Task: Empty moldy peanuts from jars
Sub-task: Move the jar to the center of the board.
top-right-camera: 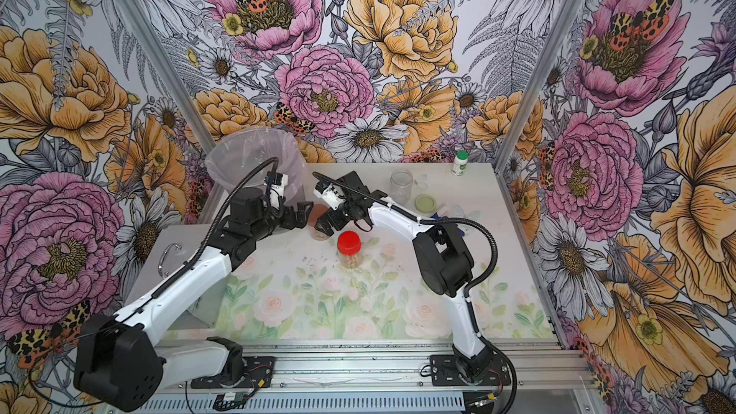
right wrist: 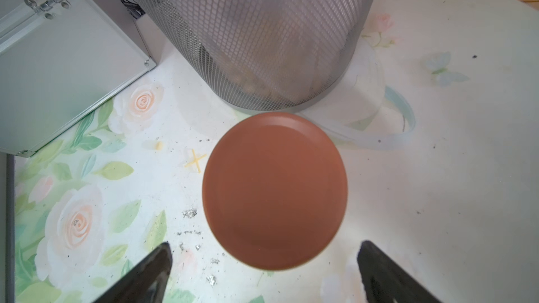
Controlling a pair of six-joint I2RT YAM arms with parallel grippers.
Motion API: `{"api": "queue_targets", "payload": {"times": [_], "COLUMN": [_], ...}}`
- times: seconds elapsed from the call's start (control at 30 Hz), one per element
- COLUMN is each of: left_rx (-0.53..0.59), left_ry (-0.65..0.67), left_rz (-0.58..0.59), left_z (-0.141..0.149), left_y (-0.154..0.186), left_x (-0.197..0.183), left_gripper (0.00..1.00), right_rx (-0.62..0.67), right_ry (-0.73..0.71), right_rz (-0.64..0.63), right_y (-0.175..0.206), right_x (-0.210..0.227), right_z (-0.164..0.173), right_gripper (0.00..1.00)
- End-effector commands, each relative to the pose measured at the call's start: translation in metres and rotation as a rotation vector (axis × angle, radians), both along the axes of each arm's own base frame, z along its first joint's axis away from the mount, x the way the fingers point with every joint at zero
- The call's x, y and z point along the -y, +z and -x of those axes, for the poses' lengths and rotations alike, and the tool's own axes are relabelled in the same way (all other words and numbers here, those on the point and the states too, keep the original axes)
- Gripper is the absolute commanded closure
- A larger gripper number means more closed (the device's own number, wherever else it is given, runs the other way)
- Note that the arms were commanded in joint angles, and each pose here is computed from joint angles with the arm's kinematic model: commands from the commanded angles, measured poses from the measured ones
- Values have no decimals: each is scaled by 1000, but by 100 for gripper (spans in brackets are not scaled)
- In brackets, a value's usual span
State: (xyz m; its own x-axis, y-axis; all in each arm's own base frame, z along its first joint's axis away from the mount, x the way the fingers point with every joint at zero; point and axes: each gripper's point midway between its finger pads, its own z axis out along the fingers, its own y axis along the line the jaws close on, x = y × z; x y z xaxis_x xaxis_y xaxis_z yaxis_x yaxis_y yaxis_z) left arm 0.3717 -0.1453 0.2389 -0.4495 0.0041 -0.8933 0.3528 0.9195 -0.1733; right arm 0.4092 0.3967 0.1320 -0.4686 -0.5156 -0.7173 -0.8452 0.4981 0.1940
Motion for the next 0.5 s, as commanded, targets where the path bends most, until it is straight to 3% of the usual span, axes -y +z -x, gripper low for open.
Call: {"api": "queue_targets", "payload": {"times": [0.0, 0.47], "left_rx": [94, 219], "left_ry": [-59, 24], "left_rz": [40, 102], "left_z": [13, 35], "left_y": [25, 54], "left_x": [8, -9], "left_gripper": [1, 1], "right_rx": [33, 26], "right_ry": [-5, 5], "right_rz": [8, 45], "right_y": [-3, -27], "right_x": [-9, -27], "right_z": [-11, -14], "right_gripper": [1, 1]}}
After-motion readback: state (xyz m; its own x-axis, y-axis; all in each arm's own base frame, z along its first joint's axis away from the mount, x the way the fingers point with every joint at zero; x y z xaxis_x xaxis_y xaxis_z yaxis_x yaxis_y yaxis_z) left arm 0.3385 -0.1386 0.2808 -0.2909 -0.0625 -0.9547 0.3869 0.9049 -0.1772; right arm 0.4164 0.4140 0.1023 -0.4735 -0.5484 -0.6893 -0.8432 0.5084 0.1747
